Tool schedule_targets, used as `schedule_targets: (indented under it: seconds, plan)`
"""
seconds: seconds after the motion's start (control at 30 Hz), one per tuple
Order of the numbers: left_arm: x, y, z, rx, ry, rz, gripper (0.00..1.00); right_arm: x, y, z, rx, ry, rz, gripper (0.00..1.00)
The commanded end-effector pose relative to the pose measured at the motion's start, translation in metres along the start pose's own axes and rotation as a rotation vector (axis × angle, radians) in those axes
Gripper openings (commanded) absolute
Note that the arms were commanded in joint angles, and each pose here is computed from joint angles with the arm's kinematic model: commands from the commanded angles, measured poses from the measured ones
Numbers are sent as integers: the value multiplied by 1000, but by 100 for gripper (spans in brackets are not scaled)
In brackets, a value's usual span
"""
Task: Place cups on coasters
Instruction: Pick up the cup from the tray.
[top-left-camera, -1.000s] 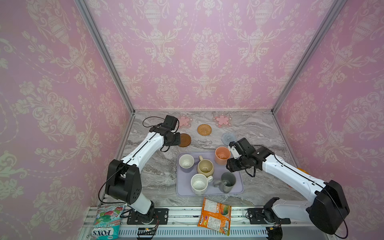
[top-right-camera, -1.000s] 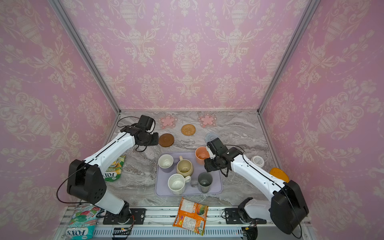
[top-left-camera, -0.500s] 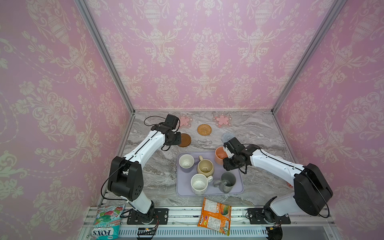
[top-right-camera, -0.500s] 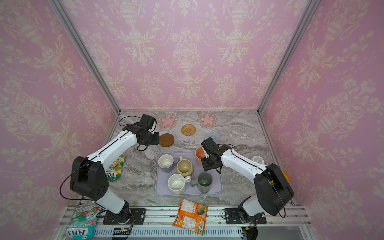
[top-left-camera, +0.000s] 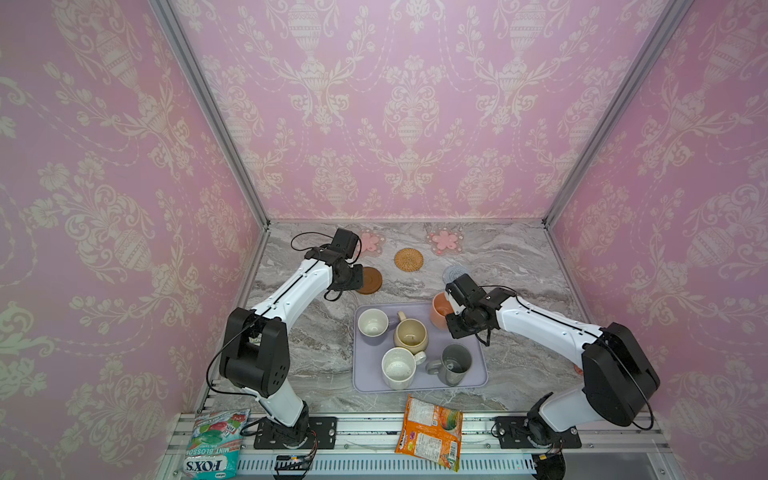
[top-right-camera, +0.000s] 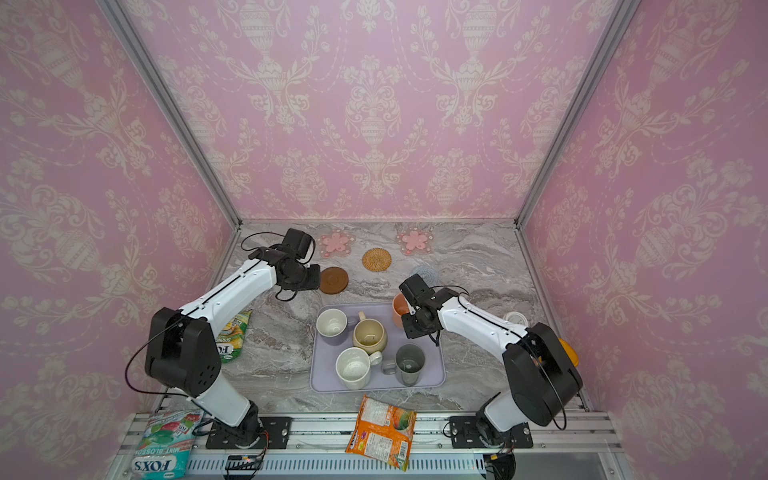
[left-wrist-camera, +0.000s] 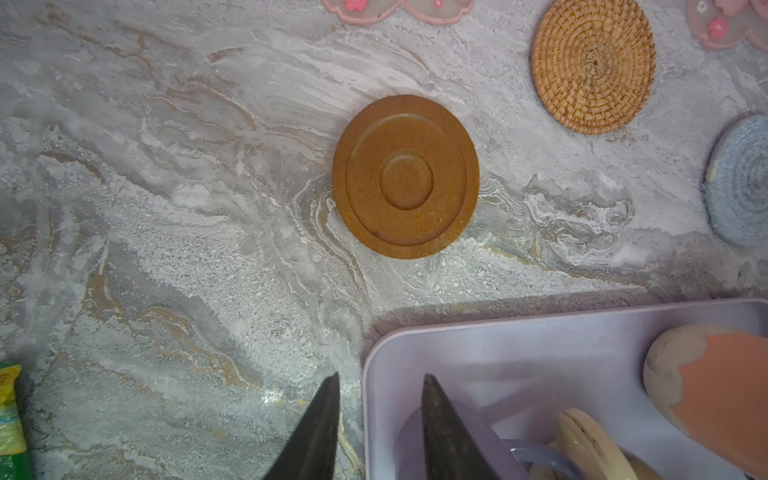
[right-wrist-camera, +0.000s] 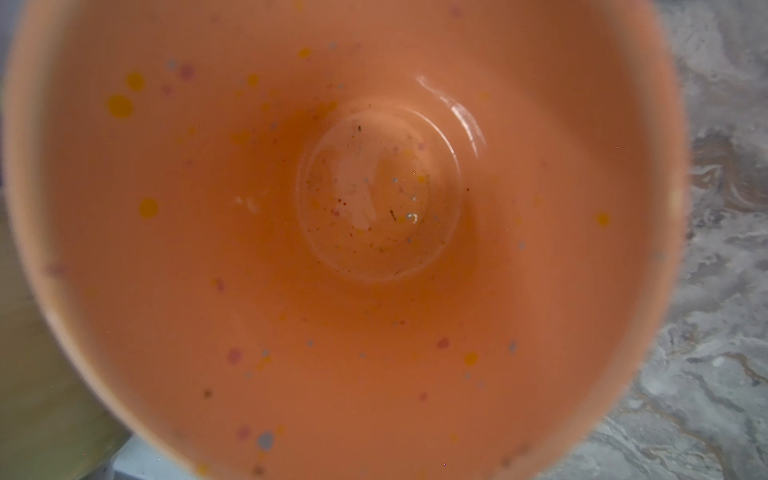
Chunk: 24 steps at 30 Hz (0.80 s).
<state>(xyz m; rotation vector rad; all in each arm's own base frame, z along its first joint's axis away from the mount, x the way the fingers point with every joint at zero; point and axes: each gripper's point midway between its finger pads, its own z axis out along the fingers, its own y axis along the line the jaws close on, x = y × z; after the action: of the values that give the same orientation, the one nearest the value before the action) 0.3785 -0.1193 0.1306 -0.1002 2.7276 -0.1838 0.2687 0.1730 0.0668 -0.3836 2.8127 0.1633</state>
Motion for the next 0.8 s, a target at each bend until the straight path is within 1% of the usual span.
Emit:
schedule_targets:
  seconds: [0.0,0.3,0.53,0.77]
  plan:
    - [-3,-7,-4,17,5,18,36,-4,-9,-4,47,-30,6,19]
    - [-2,-6,-5,14,6,18,37,-8,-12,-7,68,-44,11,0]
    - [-3,-6,-5,12,3,20,37,-17,-14,-16,81,-83,20,0]
    - [-2,-5,-2,7,8,25,37,-32,-15,-33,90,-147,23,0]
